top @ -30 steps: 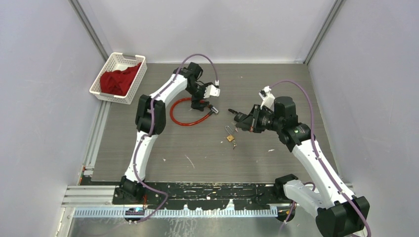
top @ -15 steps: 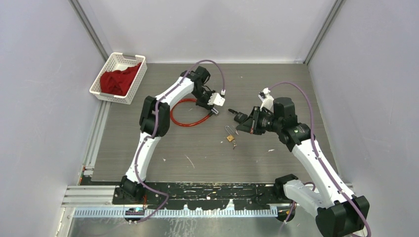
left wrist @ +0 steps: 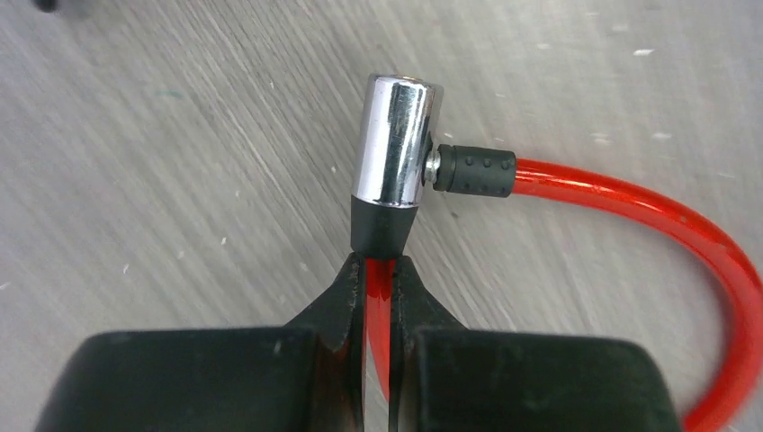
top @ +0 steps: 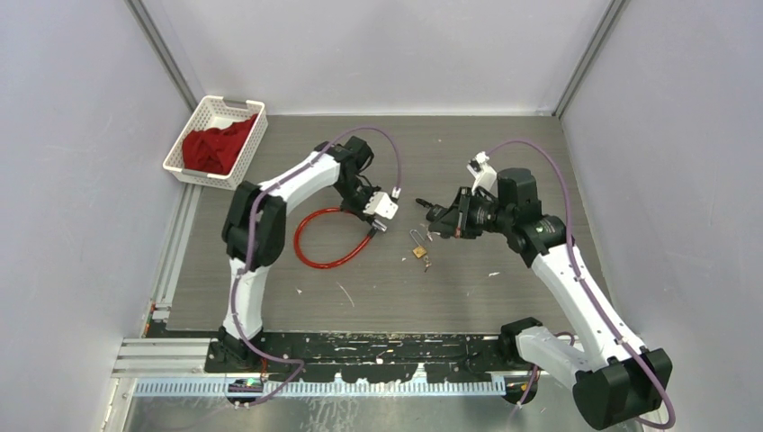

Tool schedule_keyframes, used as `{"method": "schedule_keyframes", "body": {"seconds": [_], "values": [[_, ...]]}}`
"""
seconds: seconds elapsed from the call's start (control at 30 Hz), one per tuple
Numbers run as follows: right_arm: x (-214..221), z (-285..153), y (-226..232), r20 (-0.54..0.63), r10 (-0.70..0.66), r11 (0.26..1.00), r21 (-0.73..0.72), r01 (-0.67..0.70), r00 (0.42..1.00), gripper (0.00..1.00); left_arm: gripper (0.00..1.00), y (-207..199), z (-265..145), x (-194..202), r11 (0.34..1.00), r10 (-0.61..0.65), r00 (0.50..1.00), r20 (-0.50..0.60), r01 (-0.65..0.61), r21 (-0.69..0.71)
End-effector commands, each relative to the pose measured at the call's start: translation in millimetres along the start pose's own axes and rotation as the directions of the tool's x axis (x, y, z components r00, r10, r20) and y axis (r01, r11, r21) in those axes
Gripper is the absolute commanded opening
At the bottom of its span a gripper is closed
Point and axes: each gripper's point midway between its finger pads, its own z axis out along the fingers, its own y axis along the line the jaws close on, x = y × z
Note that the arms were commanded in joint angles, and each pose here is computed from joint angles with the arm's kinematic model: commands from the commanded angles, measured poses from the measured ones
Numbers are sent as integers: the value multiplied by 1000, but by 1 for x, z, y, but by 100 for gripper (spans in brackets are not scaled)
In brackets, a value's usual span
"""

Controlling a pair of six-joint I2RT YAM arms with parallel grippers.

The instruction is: Unlock with the key

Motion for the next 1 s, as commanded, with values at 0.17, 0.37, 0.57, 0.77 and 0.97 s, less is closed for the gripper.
{"method": "schedule_keyframes", "body": {"seconds": [0.17,0.37,0.57,0.77,0.97], "values": [[-39,-3,38,35,-126,985,-115,129,991,1,0,-46,-184,-96,925,215,976,-37,-216,-312],[-36,11,87,40,-269,943,-191,271,962,1,0,-82,-238,-127,788,290,956,-43,-264,-557],[-22,16,126,55,-387,895,-218,389,920,1,0,-103,-270,-141,560,354,933,-69,-271,-783],[-9,19,152,112,-477,842,-229,489,872,1,0,-108,-291,-140,478,269,963,4,-129,-869],[-17,16,165,186,-500,810,-244,533,846,1,0,-109,-297,-142,474,186,971,153,48,-879]]}}
